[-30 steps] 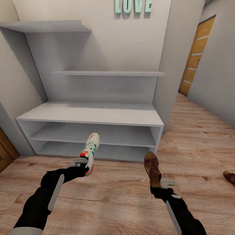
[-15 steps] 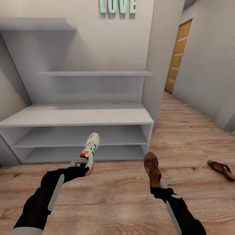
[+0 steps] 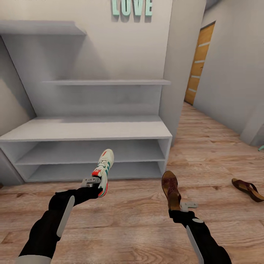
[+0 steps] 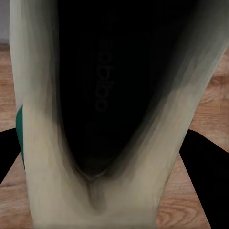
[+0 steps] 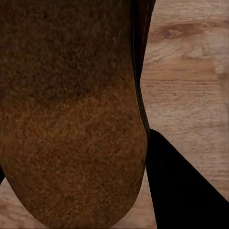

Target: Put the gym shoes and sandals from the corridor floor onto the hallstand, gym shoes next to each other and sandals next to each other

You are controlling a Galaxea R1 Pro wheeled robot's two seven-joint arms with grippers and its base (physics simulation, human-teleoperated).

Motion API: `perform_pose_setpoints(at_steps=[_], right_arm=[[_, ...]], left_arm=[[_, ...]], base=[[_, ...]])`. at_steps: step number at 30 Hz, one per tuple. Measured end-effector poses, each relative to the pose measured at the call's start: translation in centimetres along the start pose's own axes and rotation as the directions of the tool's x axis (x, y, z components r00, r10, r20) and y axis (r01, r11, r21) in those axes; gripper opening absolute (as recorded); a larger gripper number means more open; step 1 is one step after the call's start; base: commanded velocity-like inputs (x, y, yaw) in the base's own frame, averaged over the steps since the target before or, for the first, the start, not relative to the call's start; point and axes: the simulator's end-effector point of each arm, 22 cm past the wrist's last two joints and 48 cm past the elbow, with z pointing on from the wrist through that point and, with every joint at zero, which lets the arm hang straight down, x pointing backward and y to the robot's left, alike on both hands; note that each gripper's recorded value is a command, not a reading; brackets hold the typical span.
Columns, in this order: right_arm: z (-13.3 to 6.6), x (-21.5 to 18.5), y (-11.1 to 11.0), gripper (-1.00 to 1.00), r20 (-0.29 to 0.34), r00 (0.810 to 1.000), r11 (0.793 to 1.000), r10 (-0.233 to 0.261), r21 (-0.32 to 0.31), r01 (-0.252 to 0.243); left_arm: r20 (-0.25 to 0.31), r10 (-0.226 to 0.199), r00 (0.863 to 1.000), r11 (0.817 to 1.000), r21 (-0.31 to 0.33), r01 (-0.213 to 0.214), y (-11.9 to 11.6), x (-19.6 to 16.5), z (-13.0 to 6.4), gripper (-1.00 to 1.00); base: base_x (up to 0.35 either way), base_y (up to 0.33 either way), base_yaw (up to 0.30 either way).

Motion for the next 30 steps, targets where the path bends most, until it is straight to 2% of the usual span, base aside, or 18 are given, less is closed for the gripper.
perform_pose_setpoints(at_steps=[7,15,19,20,21,23,25,27,29,30], right_arm=[[0.0,0.0,0.0,-1.0,0.0,1.0,1.0,-0.001,0.0,0.001],[0.0,0.1,0.0,-1.0,-0.003,1.0,1.0,0.006,-0.001,-0.006],[0.0,0.0,-1.2,-1.0,-0.003,1.0,1.0,0.02,0.015,-0.02],[0.0,0.1,-2.6,-1.0,-0.005,0.999,0.999,0.035,0.037,-0.035],[-0.1,0.2,-5.4,-1.0,-0.003,0.998,0.995,0.066,0.078,-0.065],[-1.3,0.2,-14.4,-1.0,0.018,0.989,0.967,0.144,0.21,-0.145],[-3.9,0.3,-24.2,-1.0,0.067,0.972,0.908,0.226,0.346,-0.235],[-7.6,0.2,-33.0,-1.0,0.131,0.952,0.834,0.277,0.46,-0.306],[-10.7,-0.1,-38.7,-1.0,0.178,0.94,0.777,0.29,0.53,-0.34],[-11.3,-0.2,-39.6,-1.0,0.188,0.937,0.768,0.295,0.537,-0.35]], left_arm=[[0.0,0.0,1.0,1.0,0.0,0.0,0.0,0.0,0.0,-1.0],[0.002,0.002,1.0,1.0,-0.006,-0.002,0.2,0.0,0.1,-1.0],[-0.036,-0.007,0.999,1.0,-0.017,0.006,0.8,1.6,0.8,-1.0],[-0.041,-0.01,0.999,1.0,-0.018,0.009,0.9,1.8,0.9,-1.0],[-0.045,-0.011,0.999,1.0,-0.02,0.01,1.0,2.0,0.9,-1.0],[-0.056,-0.011,0.998,1.0,-0.029,0.01,1.2,2.4,1.1,-1.0],[-0.087,-0.015,0.996,0.998,-0.056,0.01,2.0,3.7,1.5,-1.0],[-0.132,-0.026,0.991,0.997,-0.081,0.015,2.8,5.6,2.1,-1.0],[-0.163,-0.035,0.986,0.995,-0.096,0.02,3.3,6.9,2.5,-1.0],[-0.167,-0.038,0.985,0.995,-0.097,0.022,3.3,7.1,2.6,-1.0]], base=[[-0.002,0.0,0.203],[0.0,0.0,0.018],[0.0,0.0,0.0],[0.0,0.0,0.0],[0.0,0.0,0.0],[0.0,0.0,0.0],[0.0,0.0,0.0],[0.0,0.0,0.0],[0.0,0.0,0.0],[0.0,0.0,0.0]])
